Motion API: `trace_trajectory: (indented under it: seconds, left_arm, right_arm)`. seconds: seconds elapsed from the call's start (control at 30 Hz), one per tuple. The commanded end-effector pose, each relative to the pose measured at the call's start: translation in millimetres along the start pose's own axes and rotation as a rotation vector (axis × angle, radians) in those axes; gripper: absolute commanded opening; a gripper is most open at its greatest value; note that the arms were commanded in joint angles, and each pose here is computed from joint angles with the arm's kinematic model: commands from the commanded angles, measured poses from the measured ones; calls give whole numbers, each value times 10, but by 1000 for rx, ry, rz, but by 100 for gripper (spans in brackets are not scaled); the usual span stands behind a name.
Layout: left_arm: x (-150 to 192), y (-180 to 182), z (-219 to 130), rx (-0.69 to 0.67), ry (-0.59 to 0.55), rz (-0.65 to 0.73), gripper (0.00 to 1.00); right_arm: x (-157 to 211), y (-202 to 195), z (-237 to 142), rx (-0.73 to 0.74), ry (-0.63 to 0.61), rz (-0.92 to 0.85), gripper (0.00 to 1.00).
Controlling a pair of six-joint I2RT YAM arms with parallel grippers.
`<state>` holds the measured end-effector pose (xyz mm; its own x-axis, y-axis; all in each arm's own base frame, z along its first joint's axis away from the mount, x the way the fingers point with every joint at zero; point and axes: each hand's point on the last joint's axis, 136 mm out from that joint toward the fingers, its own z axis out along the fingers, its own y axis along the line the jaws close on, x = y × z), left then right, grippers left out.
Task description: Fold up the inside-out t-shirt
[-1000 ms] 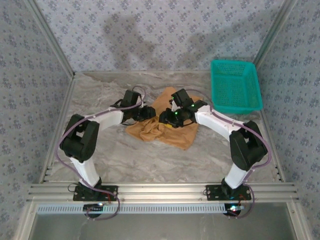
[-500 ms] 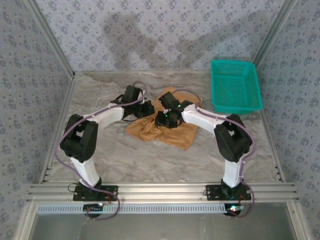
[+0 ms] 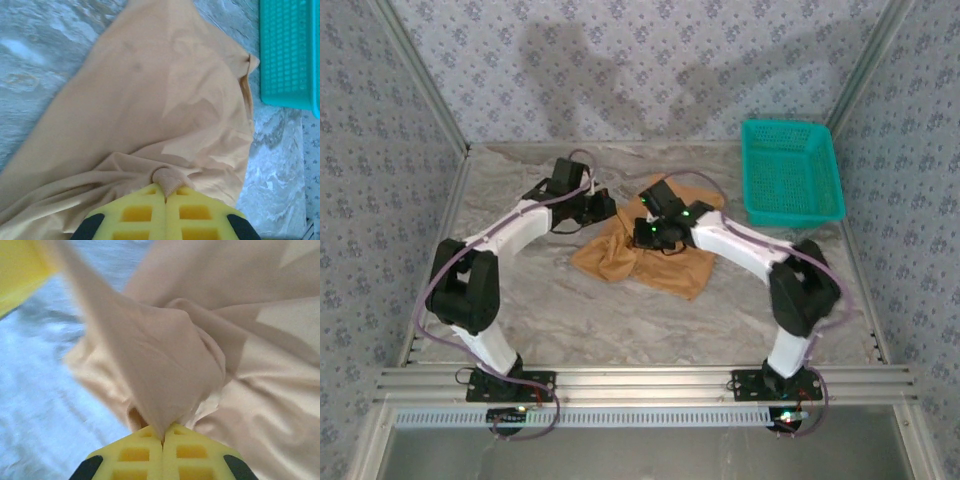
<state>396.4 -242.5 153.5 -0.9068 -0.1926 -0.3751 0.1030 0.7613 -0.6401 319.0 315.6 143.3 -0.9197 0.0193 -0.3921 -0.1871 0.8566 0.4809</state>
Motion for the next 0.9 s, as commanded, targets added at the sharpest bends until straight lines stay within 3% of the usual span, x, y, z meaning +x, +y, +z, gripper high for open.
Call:
trace_trajectory:
  seconds: [0.0, 0.1, 0.2, 0.3, 0.4, 0.53, 0.73, 0.87]
  left_arm:
    - [-125, 13, -46, -13, -23, -4, 0]
    - [-50, -84, -4, 14, -12, -1, 0]
    - [115, -184, 78, 35, 12, 4, 0]
    - [274, -251, 159, 51, 33, 2, 0]
    - [402, -252, 219, 45, 55, -3, 0]
    - [453, -198, 197, 23, 57, -12, 0]
    - [367, -228, 71, -1, 36, -5, 0]
    - [221, -169, -43, -22, -2, -46, 0]
  right_arm:
    - [147, 219, -477, -179, -70, -118, 0]
    - [339, 57, -502, -196, -95, -130, 0]
    - [526, -124, -298, -182, -54, -110, 0]
    - [644, -388, -64, -84, -5, -72, 0]
    - [623, -491, 13, -17, 8, -52, 0]
    - [438, -307, -89, -4, -45, -80, 0]
    - [251, -121, 27, -21, -53, -61, 25]
    - [172, 31, 147, -24, -58, -65, 32]
